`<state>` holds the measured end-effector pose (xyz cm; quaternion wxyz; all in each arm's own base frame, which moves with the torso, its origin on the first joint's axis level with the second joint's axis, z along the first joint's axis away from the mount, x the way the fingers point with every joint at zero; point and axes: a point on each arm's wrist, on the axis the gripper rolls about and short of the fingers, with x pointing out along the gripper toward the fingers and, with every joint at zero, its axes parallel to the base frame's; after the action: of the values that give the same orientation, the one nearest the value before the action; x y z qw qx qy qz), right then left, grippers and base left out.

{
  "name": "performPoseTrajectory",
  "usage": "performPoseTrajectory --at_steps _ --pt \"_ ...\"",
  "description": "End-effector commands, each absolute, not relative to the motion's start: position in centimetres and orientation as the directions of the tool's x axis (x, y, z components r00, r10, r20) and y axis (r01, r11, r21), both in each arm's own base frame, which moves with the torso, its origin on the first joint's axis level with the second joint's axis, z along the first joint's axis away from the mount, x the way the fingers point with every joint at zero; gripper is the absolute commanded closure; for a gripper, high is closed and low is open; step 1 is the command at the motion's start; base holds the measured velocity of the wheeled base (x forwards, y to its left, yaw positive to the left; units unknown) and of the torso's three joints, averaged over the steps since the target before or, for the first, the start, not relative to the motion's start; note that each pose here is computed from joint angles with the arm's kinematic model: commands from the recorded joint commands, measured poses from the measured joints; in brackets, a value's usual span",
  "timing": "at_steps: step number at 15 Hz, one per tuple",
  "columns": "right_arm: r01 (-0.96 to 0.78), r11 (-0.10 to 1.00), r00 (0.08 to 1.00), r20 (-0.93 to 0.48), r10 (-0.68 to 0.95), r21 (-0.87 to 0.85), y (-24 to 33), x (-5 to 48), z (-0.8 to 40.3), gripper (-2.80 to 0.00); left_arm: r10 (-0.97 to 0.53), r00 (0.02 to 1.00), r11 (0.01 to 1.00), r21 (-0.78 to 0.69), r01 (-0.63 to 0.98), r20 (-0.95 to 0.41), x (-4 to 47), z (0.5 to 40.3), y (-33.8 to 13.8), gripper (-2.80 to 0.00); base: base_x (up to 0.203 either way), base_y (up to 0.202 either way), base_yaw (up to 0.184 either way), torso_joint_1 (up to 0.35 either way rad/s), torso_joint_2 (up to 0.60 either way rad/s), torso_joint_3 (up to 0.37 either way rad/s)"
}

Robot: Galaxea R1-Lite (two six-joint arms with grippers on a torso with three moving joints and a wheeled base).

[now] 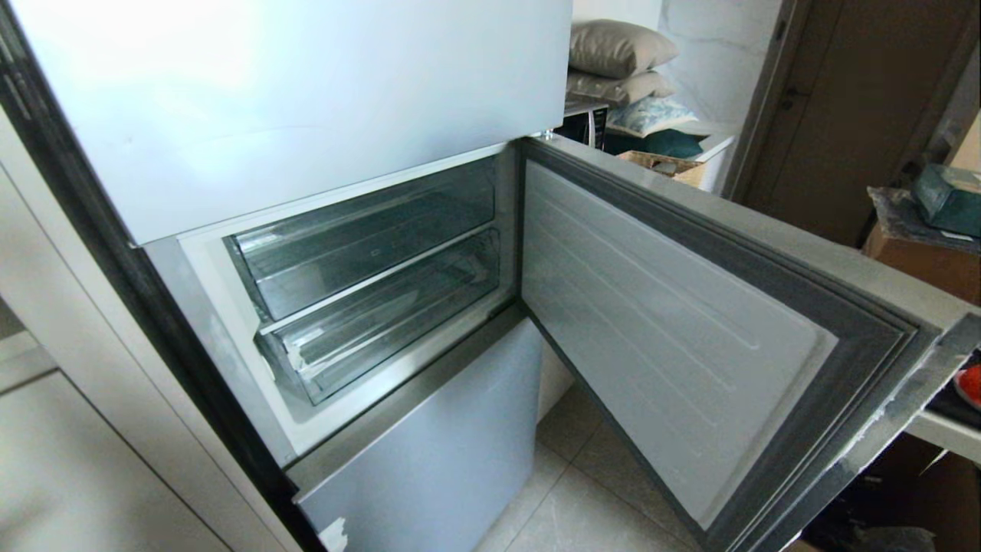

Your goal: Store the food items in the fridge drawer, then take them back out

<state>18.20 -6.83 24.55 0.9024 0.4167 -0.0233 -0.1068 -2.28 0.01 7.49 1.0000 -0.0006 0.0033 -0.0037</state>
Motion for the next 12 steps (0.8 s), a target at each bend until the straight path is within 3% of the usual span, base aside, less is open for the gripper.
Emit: performPoseTrajectory --at_steps 1,7,12 --pt "0.169 0.636 0.985 -0.157 -0.076 0.753 -4.0 20.8 21.9 0.0 -0.008 1.0 1.0 -0.002 0.008 -0.006 -2.3 7.5 0.0 0.0 0.0 0.0 0.0 0.0 0.0 0.0" --pt "0.105 0.735 0.933 -0.322 0.161 0.67 3.0 27.3 17.6 0.0 -0.008 1.0 1.0 -0.002 0.008 -0.006 -2.3 7.5 0.0 0.0 0.0 0.0 0.0 0.0 0.0 0.0" --pt "-0.162 0.8 0.921 -0.203 0.333 0.578 10.5 33.1 16.4 0.0 -0.008 1.0 1.0 -0.002 0.008 -0.006 -2.3 7.5 0.0 0.0 0.0 0.0 0.0 0.0 0.0 0.0"
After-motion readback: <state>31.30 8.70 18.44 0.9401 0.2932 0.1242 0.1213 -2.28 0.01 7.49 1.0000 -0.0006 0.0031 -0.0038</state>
